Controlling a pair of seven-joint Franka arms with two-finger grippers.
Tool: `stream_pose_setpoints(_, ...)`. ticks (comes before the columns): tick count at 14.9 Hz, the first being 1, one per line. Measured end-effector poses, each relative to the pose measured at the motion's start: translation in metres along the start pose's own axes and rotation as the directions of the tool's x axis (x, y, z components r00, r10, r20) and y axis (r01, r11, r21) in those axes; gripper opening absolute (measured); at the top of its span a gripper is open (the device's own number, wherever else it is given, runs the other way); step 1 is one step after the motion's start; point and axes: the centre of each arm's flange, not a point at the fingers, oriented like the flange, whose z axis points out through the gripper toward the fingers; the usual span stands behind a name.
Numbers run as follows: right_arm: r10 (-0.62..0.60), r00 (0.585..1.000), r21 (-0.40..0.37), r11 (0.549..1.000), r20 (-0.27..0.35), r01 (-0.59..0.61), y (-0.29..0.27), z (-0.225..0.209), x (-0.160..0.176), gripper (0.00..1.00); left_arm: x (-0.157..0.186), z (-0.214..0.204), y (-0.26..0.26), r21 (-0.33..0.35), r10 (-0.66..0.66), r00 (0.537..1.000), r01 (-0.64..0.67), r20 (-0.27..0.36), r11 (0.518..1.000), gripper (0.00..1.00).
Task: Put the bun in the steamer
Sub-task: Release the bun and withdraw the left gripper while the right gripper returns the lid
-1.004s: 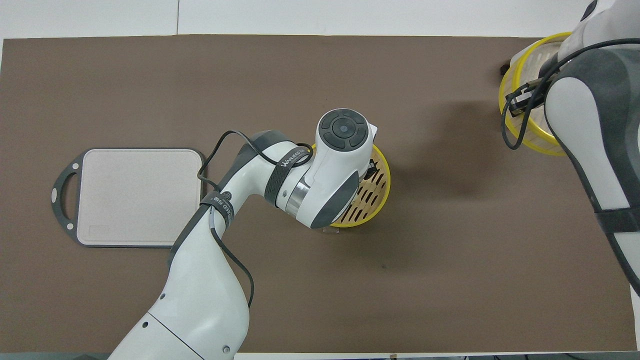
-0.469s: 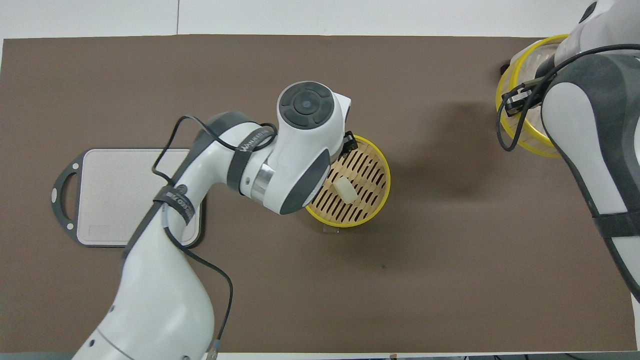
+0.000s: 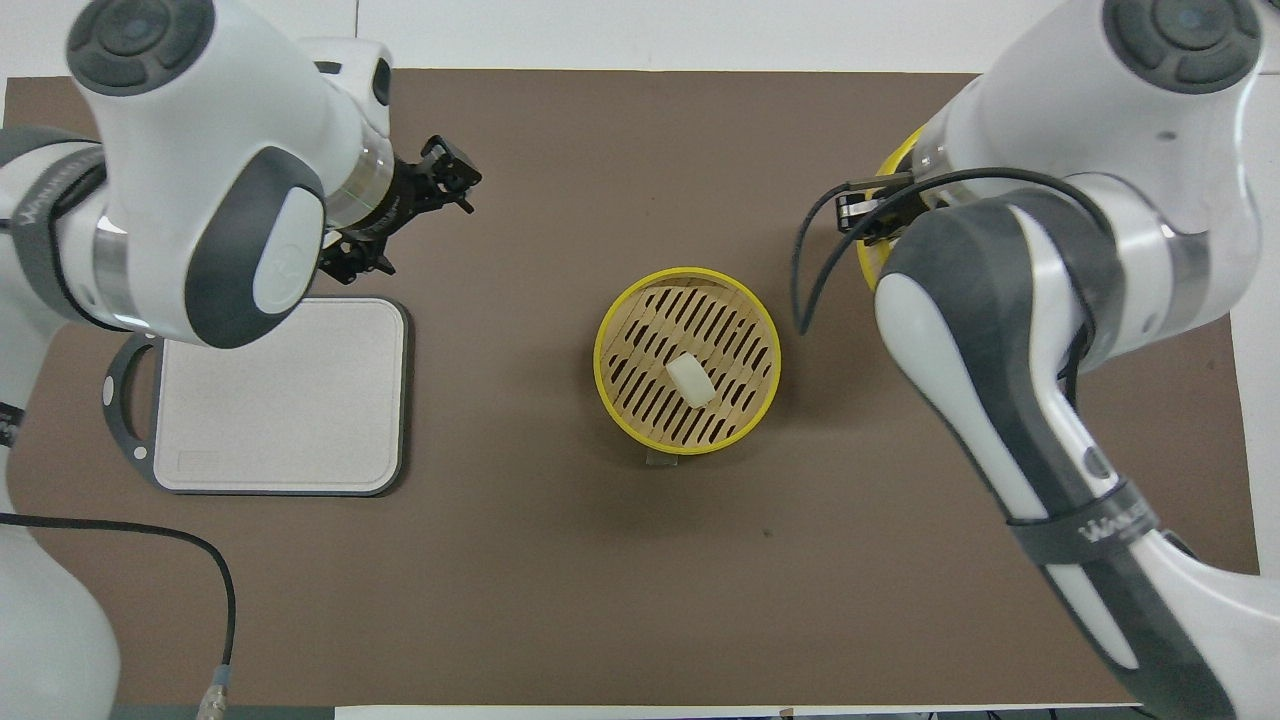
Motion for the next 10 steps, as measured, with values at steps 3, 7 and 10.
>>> stream_pose_setpoints(3,0.09,0.996,0.018,0.996,-0.006,-0.09,-0.097,0.016,-0.034,0.09,0.044,-0.027,-0.047,-0.013,0.013,1.0,-0.013,-0.024,1.0,1.0)
stream_pose_setpoints(7,0.202,0.979,0.038,0.978,0.035,-0.204,-0.156,0.049,-0.063,0.09,0.08,-0.065,-0.11,-0.015,0.069,0.997,-0.07,-0.034,0.997,1.0)
stream_pose_setpoints(10,0.262,0.964,0.055,0.963,0.052,-0.265,-0.166,0.073,-0.065,0.09,0.079,-0.073,-0.124,0.022,0.176,0.984,-0.176,-0.014,0.984,1.0)
